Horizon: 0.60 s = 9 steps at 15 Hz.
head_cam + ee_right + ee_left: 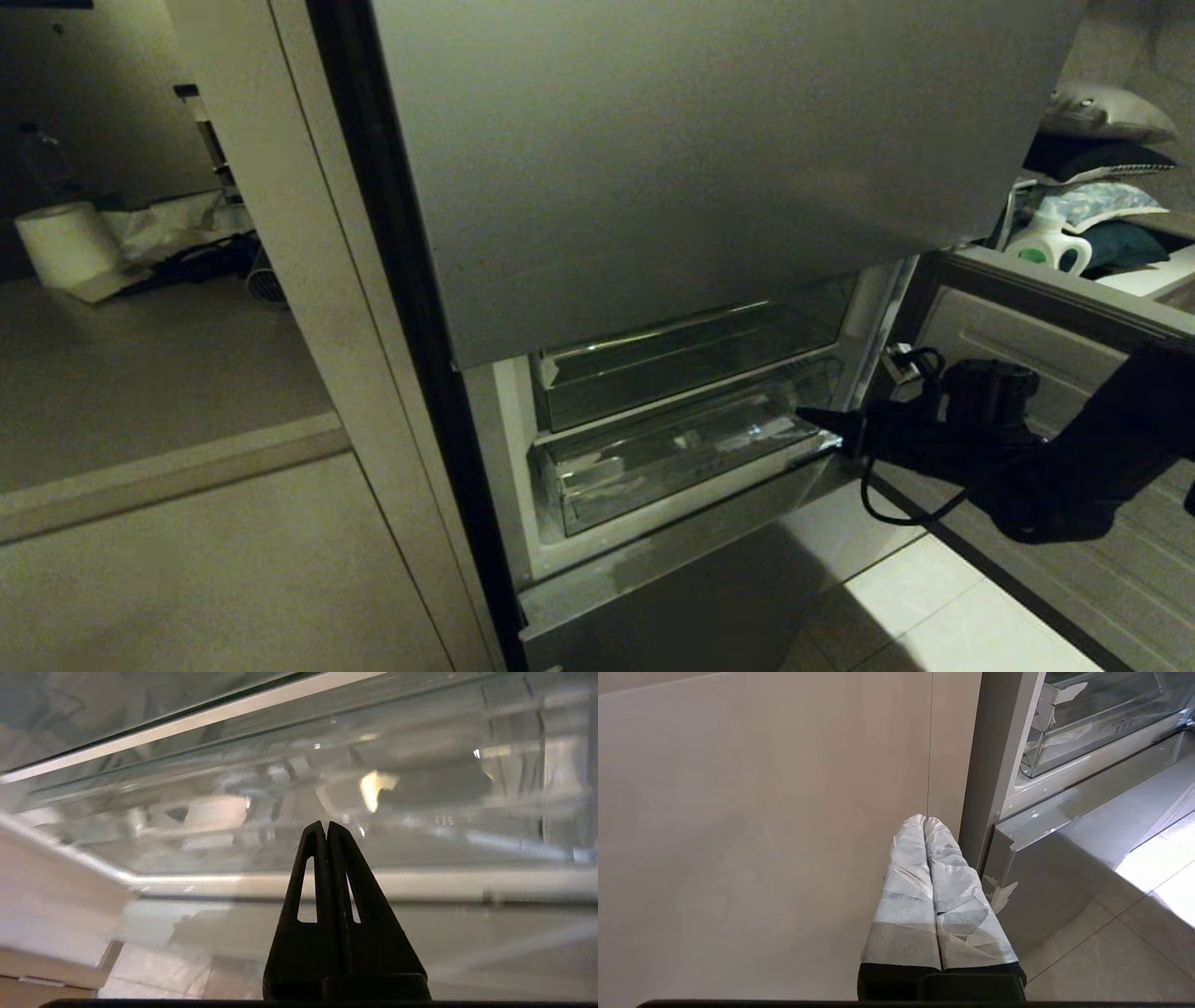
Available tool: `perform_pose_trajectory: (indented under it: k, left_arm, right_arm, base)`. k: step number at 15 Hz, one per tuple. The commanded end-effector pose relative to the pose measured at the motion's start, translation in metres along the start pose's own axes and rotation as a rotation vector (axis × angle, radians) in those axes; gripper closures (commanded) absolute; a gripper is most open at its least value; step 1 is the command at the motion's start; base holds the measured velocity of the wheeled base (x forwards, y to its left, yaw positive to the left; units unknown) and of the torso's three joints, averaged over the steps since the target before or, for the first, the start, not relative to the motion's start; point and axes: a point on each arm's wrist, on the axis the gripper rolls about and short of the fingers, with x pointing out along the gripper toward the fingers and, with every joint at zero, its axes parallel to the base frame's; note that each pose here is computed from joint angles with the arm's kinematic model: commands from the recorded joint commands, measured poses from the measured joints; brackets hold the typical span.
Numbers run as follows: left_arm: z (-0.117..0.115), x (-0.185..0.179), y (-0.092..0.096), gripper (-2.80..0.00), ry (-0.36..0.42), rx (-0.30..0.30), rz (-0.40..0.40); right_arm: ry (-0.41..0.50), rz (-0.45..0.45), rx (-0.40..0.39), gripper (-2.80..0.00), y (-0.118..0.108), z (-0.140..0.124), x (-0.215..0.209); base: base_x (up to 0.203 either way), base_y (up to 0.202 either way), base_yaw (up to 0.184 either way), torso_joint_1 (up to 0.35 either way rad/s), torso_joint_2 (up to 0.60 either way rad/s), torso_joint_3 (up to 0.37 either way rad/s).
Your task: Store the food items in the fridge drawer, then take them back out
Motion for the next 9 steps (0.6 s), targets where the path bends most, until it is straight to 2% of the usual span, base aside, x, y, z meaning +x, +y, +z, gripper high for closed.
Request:
perform_pose_trajectory:
  k: [1, 3, 5, 7, 9]
  left_arm:
    - [0.000, 0.000, 0.000, 0.00, 0.001, 0.000, 0.000]
    - [0.000, 0.000, 0.000, 0.00, 0.001, 0.000, 0.000]
    - [0.000, 0.000, 0.000, 0.00, 0.001, 0.000, 0.000]
    - [0.000, 0.000, 0.000, 0.00, 0.001, 0.000, 0.000]
    - [0.000, 0.000, 0.000, 0.00, 0.001, 0.000, 0.000]
  right_arm:
    - [-0.039, -0.003, -0.028, 0.00, 0.035, 0.022, -0.039]
    - [-0.069, -0.035, -0.046, 0.00, 0.068, 0.030, -0.081]
    - [-0.097, -0.106, -0.058, 0.00, 0.105, 0.036, -0.125]
    - [-0.091, -0.238, -0.049, 0.00, 0.141, 0.033, -0.172]
    - [-0.080, -0.373, -0.070, 0.00, 0.176, 0.018, -0.219]
  base:
    - [0.000, 0.000, 0.000, 0.000, 0.00, 0.000]
    - [0.000, 0.000, 0.000, 0.000, 0.00, 0.000]
    - [0.000, 0.000, 0.000, 0.000, 0.00, 0.000]
    - [0.000, 0.000, 0.000, 0.000, 0.00, 0.000]
    - [0.000, 0.000, 0.000, 0.000, 0.00, 0.000]
